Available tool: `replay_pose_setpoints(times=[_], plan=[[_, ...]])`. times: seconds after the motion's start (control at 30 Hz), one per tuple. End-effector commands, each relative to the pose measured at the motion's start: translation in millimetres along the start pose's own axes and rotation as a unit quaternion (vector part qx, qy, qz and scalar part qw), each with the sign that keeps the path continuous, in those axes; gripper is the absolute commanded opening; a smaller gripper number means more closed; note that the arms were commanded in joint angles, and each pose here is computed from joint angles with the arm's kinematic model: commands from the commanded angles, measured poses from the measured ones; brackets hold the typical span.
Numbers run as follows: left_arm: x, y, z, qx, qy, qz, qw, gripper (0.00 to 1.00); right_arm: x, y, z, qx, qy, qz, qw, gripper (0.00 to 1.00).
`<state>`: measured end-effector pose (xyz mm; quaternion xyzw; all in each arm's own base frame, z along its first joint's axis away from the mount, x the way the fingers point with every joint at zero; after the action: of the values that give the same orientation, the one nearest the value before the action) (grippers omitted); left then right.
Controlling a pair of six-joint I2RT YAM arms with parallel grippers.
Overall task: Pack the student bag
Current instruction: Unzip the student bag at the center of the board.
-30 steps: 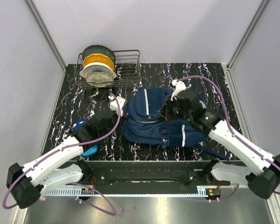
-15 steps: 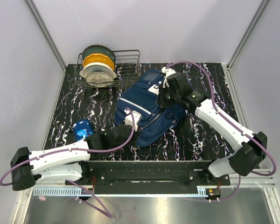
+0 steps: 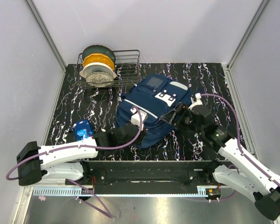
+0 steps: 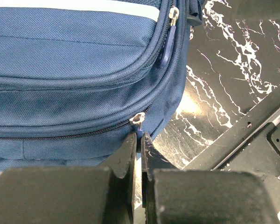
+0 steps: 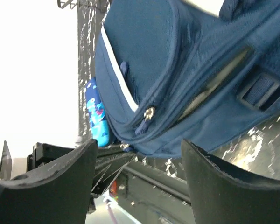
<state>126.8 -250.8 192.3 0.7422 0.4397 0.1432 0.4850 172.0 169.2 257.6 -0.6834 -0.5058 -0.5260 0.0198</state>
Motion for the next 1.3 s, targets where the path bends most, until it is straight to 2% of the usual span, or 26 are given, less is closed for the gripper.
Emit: replay_pose_setpoints(times=[0.0, 0.1, 0.33, 0.57, 0.7, 0.87, 0.93, 1.0, 1.03, 1.1, 1.13, 1.23, 1.27], plan=[[-24.7, 46.2, -3.9, -0.080, -0.055, -0.027, 0.995, 0.00, 12.1, -6.2, 6.2, 0.016, 0.068, 0.103, 0.992, 0.76], [-26.8, 45.9, -3.4, -0.078, -0.059, -0.022, 0.995, 0.00, 8.7, -9.8, 17.1, 0.025, 0.064, 0.110, 0.992, 0.75], [-29.8, 43.4, -6.9, -0.076, -0.064, -0.017, 0.995, 0.00, 17.2, 1.2, 35.6, -0.007, 0.088, 0.097, 0.991, 0.73], [-29.9, 43.1, -9.1, -0.079, -0.062, -0.017, 0.995, 0.00, 16.3, -6.5, 55.5, 0.030, 0.088, 0.113, 0.989, 0.70], [-31.5, 45.9, -8.8, -0.083, -0.065, -0.017, 0.994, 0.00, 17.4, -6.7, 52.3, 0.015, 0.089, 0.109, 0.990, 0.66], [-36.1, 47.3, -7.1, -0.082, -0.070, -0.012, 0.994, 0.00, 23.2, -15.1, 60.5, 0.031, 0.087, 0.098, 0.991, 0.66], [-36.7, 48.0, -6.8, -0.083, -0.070, -0.011, 0.994, 0.00, 23.3, -19.2, 65.2, 0.024, 0.078, 0.096, 0.992, 0.62], [-37.6, 49.1, -8.4, -0.086, -0.072, -0.012, 0.994, 0.00, 25.1, -21.7, 68.2, 0.019, 0.079, 0.095, 0.992, 0.57], [-37.3, 48.3, -7.8, -0.085, -0.070, -0.011, 0.994, 0.00, 24.5, -21.7, 69.0, 0.016, 0.076, 0.097, 0.992, 0.47], [-36.4, 47.7, -8.6, -0.084, -0.069, -0.011, 0.994, 0.00, 24.3, -19.8, 69.4, 0.004, 0.075, 0.096, 0.992, 0.39], [-36.5, 47.8, -9.2, -0.086, -0.070, -0.012, 0.994, 0.00, 24.8, -18.4, 69.1, -0.001, 0.076, 0.097, 0.992, 0.28], [-34.9, 45.7, -9.6, -0.083, -0.067, -0.010, 0.994, 0.00, 27.7, -12.2, 65.9, -0.020, 0.077, 0.086, 0.993, 0.10], [-34.2, 45.7, -10.3, -0.083, -0.065, -0.010, 0.994, 0.00, 26.6, -13.2, 64.0, -0.015, 0.069, 0.079, 0.994, 0.00]])
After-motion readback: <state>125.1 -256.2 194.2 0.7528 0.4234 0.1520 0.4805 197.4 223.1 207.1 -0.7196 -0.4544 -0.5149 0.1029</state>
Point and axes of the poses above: each gripper's point midway between its finger pads, its own z axis out along the fingers, its own x axis along the line the jaws close on, y = z × x, the point moved 8 cm from there along -z, back along the fingers, and after that the axes turned 1 degree about -z, right-handed, at the moved point
